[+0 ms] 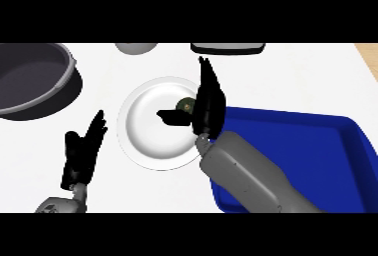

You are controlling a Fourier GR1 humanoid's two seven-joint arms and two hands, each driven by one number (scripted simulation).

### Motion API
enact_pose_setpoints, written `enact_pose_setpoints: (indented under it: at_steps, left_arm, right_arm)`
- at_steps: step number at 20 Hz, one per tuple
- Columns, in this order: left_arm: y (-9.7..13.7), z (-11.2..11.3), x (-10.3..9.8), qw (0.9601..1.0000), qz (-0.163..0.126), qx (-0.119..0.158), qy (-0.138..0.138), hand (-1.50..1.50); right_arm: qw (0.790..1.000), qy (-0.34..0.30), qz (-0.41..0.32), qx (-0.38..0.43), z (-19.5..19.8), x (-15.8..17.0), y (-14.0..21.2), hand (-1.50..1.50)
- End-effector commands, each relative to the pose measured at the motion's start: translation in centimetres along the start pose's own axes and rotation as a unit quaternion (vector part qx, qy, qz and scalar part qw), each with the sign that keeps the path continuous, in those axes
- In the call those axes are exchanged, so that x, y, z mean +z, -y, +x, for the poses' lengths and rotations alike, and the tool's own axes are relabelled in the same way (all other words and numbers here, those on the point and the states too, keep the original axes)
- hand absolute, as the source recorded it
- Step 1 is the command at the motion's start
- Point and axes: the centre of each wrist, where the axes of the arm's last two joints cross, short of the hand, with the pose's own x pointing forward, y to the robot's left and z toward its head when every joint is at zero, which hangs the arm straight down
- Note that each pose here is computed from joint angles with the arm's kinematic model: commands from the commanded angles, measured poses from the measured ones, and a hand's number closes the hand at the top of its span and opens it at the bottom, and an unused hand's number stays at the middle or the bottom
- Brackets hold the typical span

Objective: Pick the squash from the tray and place it in the plate

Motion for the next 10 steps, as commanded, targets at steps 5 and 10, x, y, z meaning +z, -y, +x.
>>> enact_pose_setpoints:
  at_steps: [5, 10]
  left_arm:
    - [-0.3, -0.1, -0.1, 0.9999, 0.011, 0.003, -0.003, 0.0]
    - [-1.2, 0.2, 0.8, 0.9999, 0.007, -0.005, 0.008, 0.0]
  right_arm:
    - [0.996, 0.006, -0.009, -0.093, -3.0, 3.7, -0.4, -1.5]
    - [0.994, 0.037, 0.003, -0.105, -4.9, 5.0, -0.4, -1.5]
